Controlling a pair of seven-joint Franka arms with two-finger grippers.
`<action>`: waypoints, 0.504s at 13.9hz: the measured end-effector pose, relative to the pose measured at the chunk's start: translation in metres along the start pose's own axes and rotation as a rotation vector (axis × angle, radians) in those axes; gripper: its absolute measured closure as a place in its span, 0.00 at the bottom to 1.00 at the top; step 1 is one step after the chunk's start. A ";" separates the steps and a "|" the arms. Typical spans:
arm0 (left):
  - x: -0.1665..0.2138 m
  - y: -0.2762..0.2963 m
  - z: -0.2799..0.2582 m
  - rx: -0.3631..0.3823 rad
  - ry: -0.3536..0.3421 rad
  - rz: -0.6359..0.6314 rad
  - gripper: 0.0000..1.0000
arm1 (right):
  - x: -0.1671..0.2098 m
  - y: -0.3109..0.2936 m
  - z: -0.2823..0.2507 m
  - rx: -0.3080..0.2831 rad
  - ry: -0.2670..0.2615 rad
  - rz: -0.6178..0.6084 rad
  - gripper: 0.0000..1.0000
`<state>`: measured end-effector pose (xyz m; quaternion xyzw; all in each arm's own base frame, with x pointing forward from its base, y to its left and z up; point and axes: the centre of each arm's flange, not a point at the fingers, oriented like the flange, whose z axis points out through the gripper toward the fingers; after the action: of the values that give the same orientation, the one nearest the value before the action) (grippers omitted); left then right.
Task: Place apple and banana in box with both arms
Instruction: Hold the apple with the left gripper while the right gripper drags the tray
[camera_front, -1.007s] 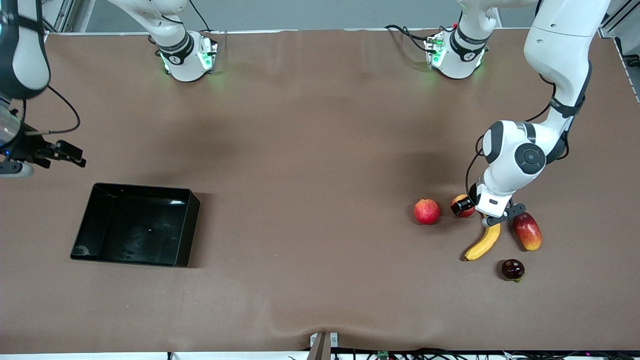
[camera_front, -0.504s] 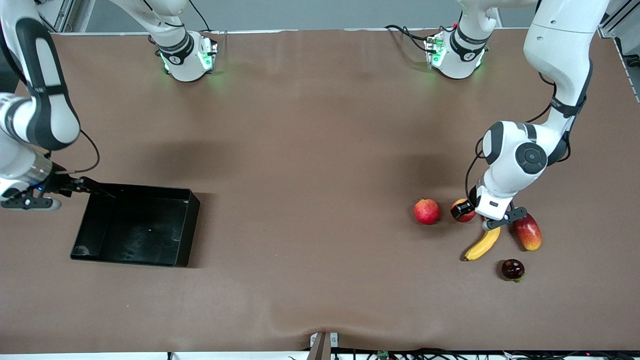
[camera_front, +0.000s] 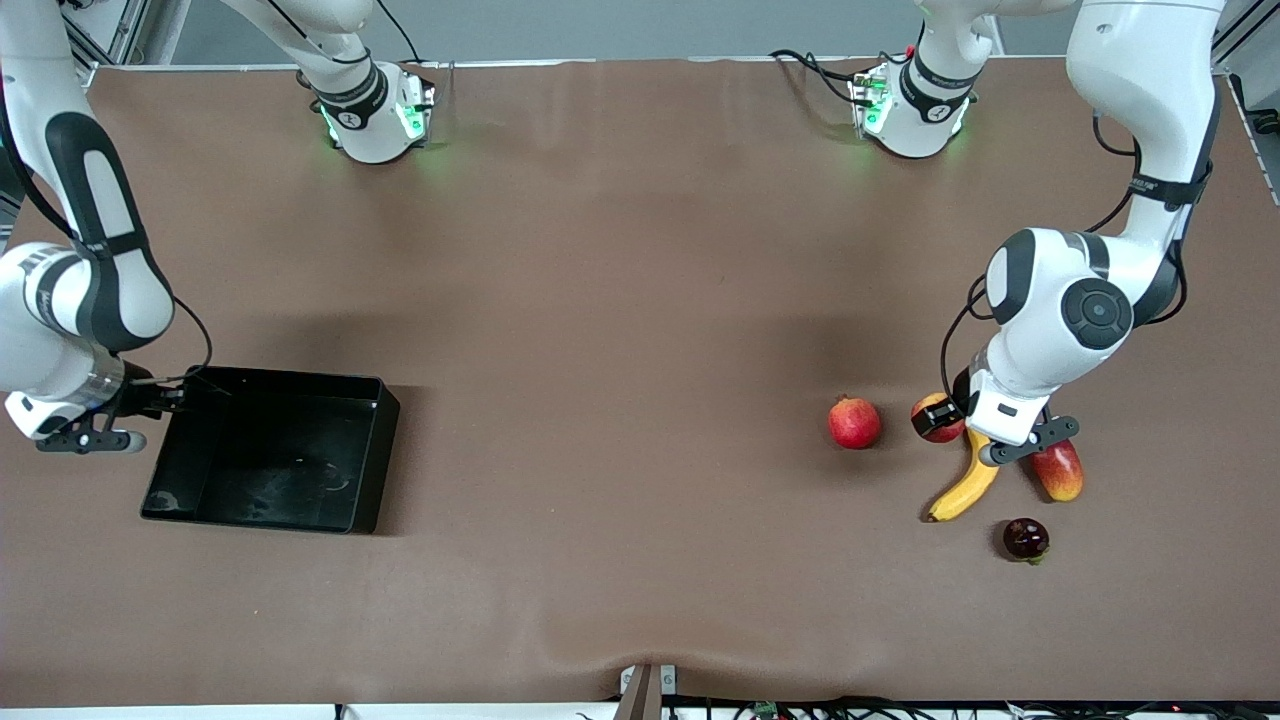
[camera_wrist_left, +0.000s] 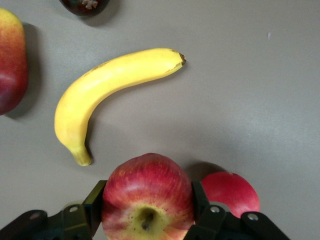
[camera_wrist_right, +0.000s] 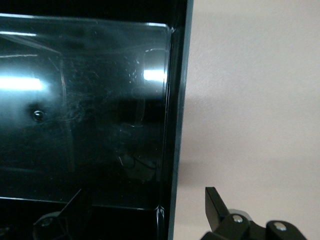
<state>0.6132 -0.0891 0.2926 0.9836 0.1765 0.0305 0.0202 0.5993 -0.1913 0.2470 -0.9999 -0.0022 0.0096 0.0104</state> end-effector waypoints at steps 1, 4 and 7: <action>0.000 0.000 -0.001 0.002 -0.004 0.001 0.29 | 0.001 0.000 0.005 0.002 -0.006 -0.004 0.00; 0.000 0.003 -0.004 0.005 -0.013 0.004 0.29 | 0.001 0.002 0.010 0.005 -0.012 -0.038 0.29; -0.004 0.014 -0.008 0.009 -0.034 0.022 0.29 | 0.003 0.007 0.005 0.004 -0.010 -0.038 0.64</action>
<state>0.6135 -0.1033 0.3008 0.9859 0.1655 0.0134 0.0186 0.6018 -0.1980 0.2423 -0.9996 -0.0213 0.0143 0.0127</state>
